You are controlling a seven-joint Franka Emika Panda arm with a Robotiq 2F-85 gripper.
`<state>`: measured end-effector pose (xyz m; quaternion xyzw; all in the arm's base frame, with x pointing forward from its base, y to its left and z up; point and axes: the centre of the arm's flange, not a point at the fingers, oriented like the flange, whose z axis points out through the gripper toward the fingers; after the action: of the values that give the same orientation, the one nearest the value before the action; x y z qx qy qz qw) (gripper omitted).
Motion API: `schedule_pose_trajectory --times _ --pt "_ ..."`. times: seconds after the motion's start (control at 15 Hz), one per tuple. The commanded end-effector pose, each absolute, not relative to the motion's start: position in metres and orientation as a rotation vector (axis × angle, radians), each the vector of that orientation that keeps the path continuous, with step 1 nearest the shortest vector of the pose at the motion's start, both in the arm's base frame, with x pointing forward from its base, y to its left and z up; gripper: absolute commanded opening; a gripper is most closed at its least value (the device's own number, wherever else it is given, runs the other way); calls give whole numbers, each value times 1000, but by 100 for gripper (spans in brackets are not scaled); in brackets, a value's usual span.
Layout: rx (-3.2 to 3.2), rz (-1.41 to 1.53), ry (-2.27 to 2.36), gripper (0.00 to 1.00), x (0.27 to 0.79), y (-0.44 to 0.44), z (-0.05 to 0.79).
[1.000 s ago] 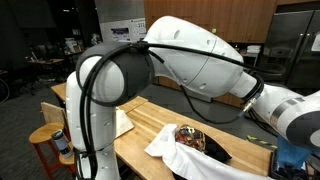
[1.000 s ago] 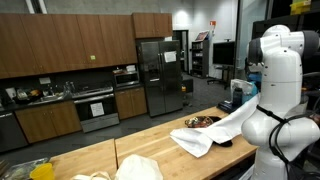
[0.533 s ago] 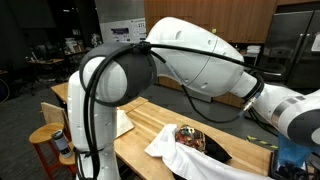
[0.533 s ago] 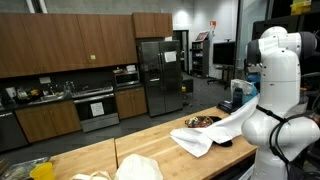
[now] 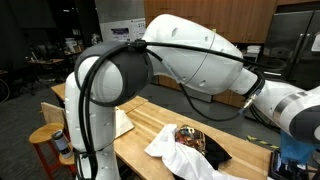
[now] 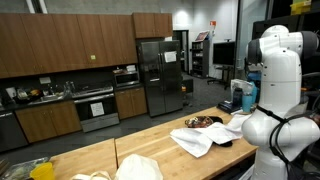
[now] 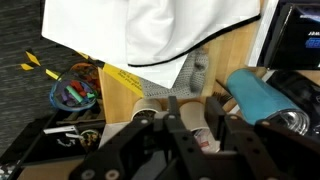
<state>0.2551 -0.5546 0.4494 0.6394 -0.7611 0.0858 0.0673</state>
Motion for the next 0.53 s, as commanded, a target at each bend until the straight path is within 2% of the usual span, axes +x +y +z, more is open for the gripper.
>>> schedule_pose_trajectory --times 0.0,0.07,0.13,0.27,0.47 --pt "1927 259 -2294 35 255 -555 449" --pt "1927 259 -2294 35 255 -555 449" --pt "1927 259 -2294 60 255 -555 449" --pt "1994 196 -2231 66 260 -537 433" --pt "2131 240 -2065 84 283 -490 432"
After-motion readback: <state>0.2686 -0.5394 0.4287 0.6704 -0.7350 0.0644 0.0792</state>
